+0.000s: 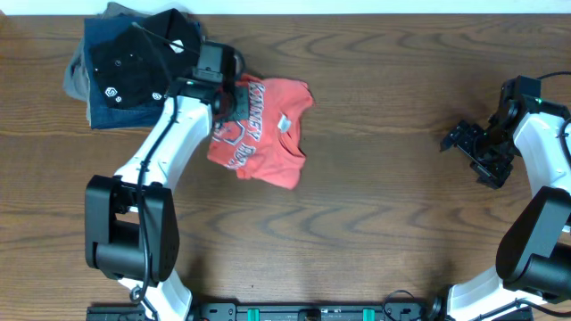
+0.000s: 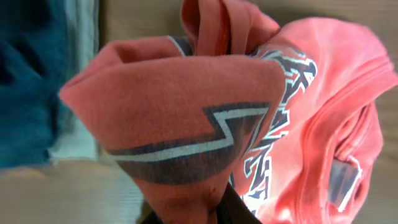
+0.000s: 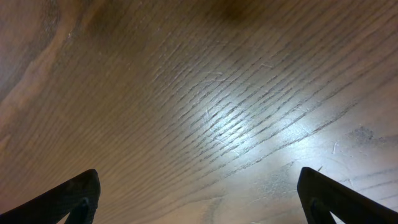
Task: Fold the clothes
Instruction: 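Lift and carry the red shirt to the dark clothes stack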
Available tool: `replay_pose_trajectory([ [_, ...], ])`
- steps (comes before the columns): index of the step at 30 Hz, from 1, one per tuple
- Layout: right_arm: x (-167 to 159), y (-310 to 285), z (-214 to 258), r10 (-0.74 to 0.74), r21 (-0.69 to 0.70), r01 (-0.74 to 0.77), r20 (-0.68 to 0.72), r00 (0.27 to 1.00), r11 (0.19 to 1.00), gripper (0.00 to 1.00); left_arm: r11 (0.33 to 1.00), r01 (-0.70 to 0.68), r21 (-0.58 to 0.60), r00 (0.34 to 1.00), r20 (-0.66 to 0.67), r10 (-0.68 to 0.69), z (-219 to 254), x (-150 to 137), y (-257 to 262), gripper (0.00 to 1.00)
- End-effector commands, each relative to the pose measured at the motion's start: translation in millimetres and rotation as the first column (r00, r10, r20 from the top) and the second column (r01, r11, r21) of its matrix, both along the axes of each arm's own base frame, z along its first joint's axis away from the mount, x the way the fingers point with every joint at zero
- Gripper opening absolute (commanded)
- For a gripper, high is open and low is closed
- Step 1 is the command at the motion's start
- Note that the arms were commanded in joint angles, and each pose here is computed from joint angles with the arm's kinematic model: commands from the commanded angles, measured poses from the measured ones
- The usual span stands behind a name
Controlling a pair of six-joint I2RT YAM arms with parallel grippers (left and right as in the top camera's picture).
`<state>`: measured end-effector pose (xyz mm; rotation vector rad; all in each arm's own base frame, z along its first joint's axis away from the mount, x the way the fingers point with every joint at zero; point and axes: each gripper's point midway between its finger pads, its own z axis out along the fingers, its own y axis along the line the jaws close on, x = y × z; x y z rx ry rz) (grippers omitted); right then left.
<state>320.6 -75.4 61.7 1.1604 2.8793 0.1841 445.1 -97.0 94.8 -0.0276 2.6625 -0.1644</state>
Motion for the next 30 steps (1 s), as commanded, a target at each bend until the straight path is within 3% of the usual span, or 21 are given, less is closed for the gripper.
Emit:
replay_pose_trajectory([
  [1,3.4,-2.7,5.0,0.009,-0.009,-0.008,0.018,1.000,1.000,0.99,1.000,-0.001,0.030,0.997,0.074,-0.001,14.6,17.6,7.5,0.13],
  [16,3.3,-2.7,5.0,0.009,-0.009,-0.008,0.017,1.000,1.000,0.99,0.996,-0.013,0.089,0.966,0.260,-0.011,82.6,58.6,14.0,0.13],
  [30,3.3,-2.7,5.0,0.009,-0.009,-0.008,0.017,1.000,1.000,0.99,0.972,-0.180,0.152,0.877,0.473,0.088,150.0,92.8,42.3,0.13],
])
